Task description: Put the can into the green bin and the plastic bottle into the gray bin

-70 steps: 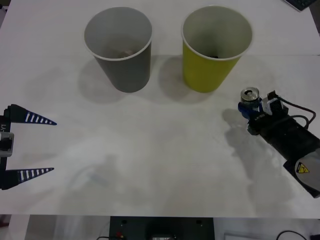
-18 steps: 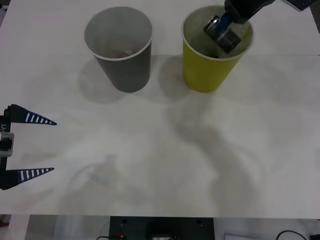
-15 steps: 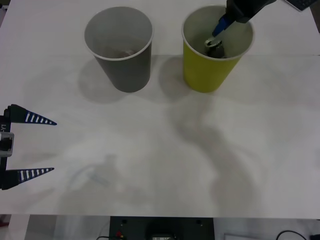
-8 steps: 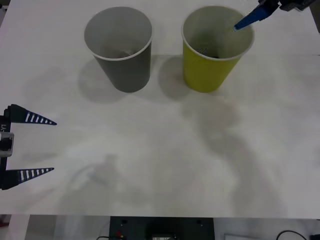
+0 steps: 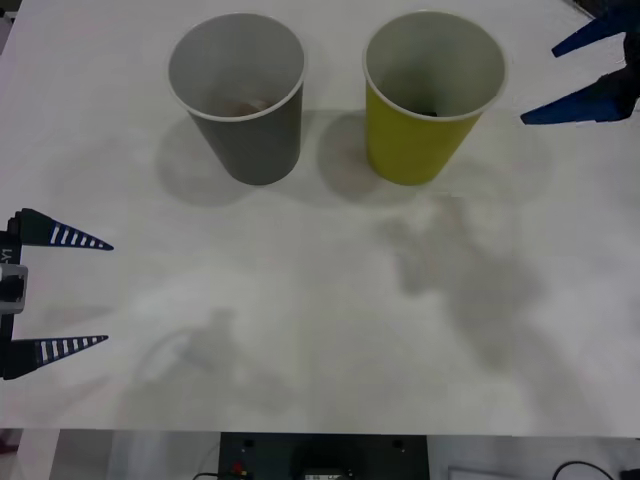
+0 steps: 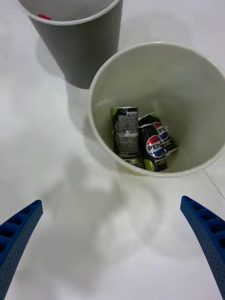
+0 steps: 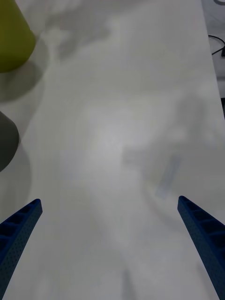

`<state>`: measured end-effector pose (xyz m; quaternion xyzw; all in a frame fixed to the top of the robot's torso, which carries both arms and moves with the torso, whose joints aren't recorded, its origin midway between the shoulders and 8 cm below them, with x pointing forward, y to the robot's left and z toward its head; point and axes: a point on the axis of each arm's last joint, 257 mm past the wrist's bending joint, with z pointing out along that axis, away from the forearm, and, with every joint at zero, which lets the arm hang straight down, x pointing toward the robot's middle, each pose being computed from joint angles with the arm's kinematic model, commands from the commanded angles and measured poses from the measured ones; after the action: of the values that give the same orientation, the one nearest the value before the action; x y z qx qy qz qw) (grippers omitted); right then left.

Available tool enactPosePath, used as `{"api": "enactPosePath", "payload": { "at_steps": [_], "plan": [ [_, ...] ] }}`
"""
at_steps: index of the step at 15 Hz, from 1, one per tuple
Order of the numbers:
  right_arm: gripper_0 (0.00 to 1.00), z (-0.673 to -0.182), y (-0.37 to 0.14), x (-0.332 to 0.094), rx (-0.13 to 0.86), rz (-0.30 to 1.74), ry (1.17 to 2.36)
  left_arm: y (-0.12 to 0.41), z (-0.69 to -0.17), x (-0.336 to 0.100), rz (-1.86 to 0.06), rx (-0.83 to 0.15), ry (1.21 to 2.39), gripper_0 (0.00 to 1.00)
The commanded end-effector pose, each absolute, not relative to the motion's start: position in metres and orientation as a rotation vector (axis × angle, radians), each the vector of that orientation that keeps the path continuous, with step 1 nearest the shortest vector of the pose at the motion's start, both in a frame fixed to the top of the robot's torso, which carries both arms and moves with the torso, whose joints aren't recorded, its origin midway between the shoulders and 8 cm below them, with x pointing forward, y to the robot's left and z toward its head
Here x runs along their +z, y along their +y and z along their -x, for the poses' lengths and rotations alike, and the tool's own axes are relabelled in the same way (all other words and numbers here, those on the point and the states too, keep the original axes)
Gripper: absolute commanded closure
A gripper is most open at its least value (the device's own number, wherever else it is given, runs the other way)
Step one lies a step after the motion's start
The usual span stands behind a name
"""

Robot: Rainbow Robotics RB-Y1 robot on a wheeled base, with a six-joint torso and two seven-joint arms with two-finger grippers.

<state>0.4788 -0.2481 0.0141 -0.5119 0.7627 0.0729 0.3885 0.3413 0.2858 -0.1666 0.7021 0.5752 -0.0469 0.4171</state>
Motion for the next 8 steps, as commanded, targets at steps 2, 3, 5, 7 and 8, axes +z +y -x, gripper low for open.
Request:
{"api": "enactPosePath", "payload": {
  "at_steps": [2, 3, 5, 7, 8],
  "plan": [
    [0.0, -0.442, -0.262, -0.019, 0.162, 1.427, 1.886, 0.286, -0.341, -0.167, -1.762, -0.118, 1.444, 0.0],
    [0.0, -0.43, -0.265, -0.032, 0.152, 1.46, 1.882, 0.286, -0.341, -0.167, -1.762, -0.118, 1.444, 0.0],
    [0.0, -0.413, -0.27, -0.05, 0.137, 1.516, 1.871, 0.286, -0.341, -0.167, -1.762, -0.118, 1.444, 0.0],
    [0.0, -0.398, -0.273, -0.071, 0.134, 1.562, 1.838, 0.286, -0.341, -0.167, -1.762, -0.118, 1.444, 0.0],
    [0.0, -0.392, -0.275, -0.079, 0.131, 1.58, 1.821, 0.286, -0.341, -0.167, -1.762, -0.118, 1.444, 0.0]
  ]
}}
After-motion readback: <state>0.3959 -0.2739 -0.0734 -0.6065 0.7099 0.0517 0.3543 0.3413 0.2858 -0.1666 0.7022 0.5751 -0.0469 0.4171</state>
